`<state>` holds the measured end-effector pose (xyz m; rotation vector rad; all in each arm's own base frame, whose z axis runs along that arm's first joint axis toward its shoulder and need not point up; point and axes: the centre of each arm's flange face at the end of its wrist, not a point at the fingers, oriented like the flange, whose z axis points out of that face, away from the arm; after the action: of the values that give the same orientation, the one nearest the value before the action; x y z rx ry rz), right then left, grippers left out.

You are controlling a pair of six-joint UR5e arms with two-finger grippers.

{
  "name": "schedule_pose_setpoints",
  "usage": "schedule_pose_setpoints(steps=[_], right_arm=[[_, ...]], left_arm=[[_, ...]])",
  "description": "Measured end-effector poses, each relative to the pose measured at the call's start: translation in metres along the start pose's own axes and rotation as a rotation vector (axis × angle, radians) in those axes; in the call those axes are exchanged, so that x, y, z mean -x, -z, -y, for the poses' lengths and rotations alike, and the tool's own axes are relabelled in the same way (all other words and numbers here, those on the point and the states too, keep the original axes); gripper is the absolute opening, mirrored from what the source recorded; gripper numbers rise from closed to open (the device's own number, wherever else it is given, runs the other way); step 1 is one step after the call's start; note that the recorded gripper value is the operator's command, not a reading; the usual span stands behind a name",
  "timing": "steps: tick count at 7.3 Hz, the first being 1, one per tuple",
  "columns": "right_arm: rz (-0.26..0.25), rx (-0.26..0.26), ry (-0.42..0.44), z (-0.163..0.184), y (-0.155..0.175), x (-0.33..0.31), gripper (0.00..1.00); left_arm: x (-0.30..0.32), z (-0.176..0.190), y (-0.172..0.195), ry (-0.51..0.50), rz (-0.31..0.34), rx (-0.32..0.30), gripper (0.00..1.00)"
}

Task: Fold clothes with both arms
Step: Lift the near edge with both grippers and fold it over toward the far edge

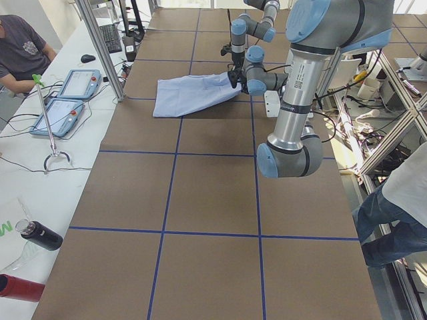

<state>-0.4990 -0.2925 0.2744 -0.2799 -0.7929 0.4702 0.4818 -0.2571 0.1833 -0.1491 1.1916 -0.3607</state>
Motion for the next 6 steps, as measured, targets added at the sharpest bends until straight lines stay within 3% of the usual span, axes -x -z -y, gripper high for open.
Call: schedule_pose_setpoints(steps=[1, 4, 6], right_arm=[[0.001, 0.063, 0.010, -0.014, 0.016, -0.007, 0.00], [-0.064, 0.243, 0.008, -0.049, 0.067, -0.025, 0.00], [-0.055, 0.263, 0.000, -0.053, 0.080, -0.016, 0.00]], left_arm=[[-0.002, -0.008, 0.017, 0.004, 0.011, 0.023, 0.00], [0.001, -0.020, 0.032, 0.006, 0.040, 0.045, 0.00], [-0.001, -0.025, 0.053, 0.005, 0.057, 0.042, 0.00]])
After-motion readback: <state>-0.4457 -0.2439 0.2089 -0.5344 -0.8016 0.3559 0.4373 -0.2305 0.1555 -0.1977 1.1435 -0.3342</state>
